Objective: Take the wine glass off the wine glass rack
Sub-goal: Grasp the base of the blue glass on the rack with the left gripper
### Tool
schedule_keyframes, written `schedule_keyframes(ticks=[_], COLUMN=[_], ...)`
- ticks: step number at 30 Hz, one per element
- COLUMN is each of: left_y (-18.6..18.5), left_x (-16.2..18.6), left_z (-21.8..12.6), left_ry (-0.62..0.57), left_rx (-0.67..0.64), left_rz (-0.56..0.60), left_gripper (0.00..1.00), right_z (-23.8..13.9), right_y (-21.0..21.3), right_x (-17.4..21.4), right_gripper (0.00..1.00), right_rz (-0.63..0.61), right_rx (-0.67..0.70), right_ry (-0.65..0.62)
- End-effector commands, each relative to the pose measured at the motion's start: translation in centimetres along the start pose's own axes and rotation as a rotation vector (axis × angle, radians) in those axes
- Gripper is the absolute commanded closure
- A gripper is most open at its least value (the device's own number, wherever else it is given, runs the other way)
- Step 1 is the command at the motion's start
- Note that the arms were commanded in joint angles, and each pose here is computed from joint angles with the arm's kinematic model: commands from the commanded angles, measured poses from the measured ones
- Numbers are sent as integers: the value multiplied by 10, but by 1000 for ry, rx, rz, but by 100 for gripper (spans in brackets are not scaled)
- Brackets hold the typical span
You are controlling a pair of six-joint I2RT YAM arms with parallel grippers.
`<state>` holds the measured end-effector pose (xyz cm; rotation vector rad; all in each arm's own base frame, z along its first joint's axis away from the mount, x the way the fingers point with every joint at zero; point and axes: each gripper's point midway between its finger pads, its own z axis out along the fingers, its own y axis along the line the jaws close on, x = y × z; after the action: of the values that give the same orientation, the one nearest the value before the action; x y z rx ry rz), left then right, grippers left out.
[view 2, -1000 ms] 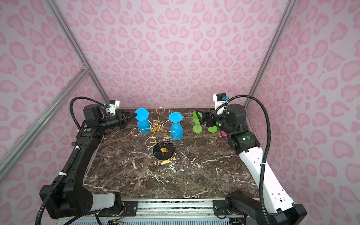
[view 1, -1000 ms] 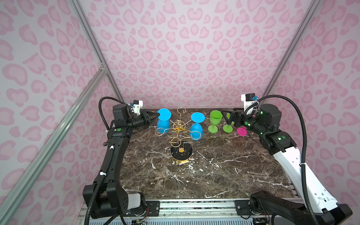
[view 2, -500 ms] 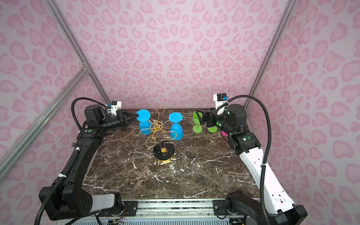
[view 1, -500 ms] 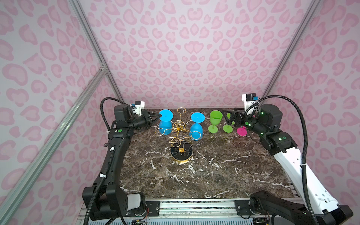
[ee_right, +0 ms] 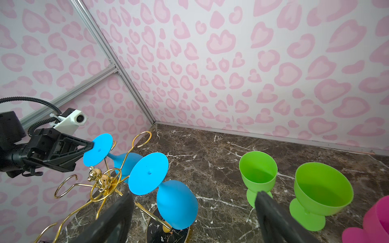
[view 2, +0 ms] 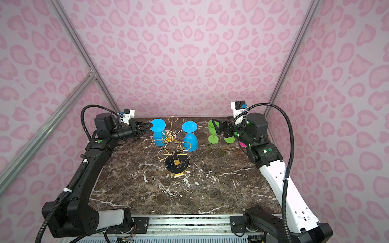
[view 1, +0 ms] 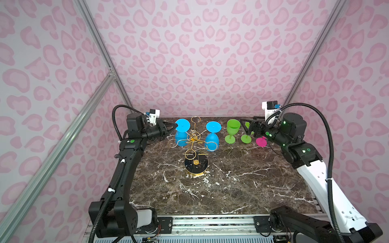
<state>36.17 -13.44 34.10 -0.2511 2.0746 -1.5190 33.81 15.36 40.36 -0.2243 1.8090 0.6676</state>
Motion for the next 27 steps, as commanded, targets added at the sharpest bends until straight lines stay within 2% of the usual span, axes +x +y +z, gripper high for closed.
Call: schedule_keyframes(ticks=[1,27], left_y=[-7,-16], left_x=[-3,-24], left_z=[0,15], left_ry=[-5,4], left_rx=[25,71], left_rz=[35,35], left_gripper=[97,97], right_z=[-1,-3], right_y=[1,-1], right_x=[-2,0], right_gripper=[8,8], right_rz=[0,-3], right_rx=[-4,9], right_ry=[-12,-11])
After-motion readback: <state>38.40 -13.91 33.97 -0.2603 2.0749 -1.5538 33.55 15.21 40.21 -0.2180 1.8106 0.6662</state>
